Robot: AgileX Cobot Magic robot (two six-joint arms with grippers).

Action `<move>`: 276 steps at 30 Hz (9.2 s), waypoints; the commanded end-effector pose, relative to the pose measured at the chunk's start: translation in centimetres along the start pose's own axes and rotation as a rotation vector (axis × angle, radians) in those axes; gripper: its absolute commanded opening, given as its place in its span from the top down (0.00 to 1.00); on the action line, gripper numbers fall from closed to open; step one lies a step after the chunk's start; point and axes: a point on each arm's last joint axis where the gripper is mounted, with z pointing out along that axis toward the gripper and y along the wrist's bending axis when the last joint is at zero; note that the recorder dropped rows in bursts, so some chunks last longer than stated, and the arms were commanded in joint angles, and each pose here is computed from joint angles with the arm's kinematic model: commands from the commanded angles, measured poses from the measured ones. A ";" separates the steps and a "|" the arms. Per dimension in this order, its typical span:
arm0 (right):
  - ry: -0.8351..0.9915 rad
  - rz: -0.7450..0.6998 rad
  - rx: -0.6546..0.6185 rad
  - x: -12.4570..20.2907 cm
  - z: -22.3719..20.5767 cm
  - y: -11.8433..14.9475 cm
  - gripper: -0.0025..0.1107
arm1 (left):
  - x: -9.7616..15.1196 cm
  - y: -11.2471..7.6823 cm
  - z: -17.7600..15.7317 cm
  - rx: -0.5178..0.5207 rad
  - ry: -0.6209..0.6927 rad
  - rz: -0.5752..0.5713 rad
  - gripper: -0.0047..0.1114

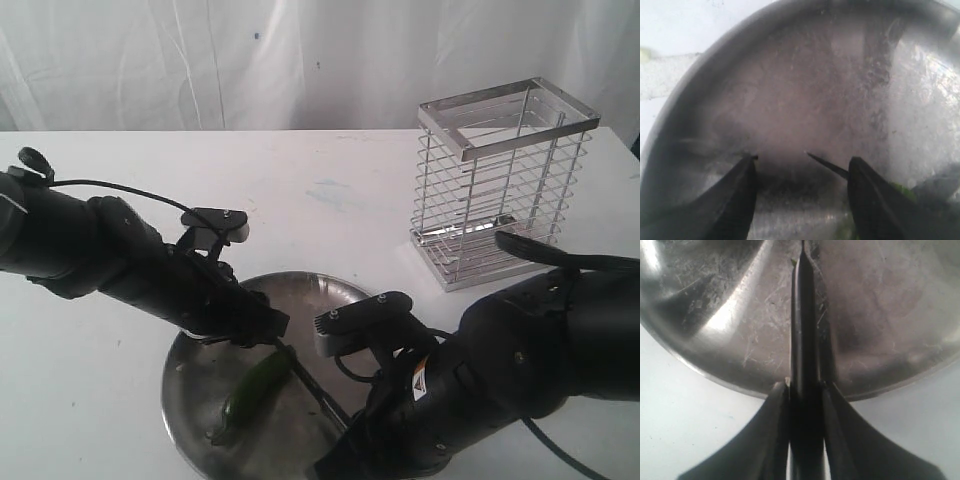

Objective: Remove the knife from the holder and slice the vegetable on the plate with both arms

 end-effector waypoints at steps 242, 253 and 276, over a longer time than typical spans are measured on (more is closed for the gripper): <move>0.485 -0.309 0.198 -6.2 2.1 0.7 0.98 | -0.6 0.5 -0.3 -0.162 0.106 0.222 0.42; 0.445 -0.291 0.322 -6.7 1.8 -0.3 0.98 | -1.5 -0.9 -7.3 -0.173 0.065 0.313 0.42; 0.356 -0.231 0.263 -6.6 0.3 0.5 0.98 | 2.1 -2.5 -5.9 -0.107 0.067 0.228 0.42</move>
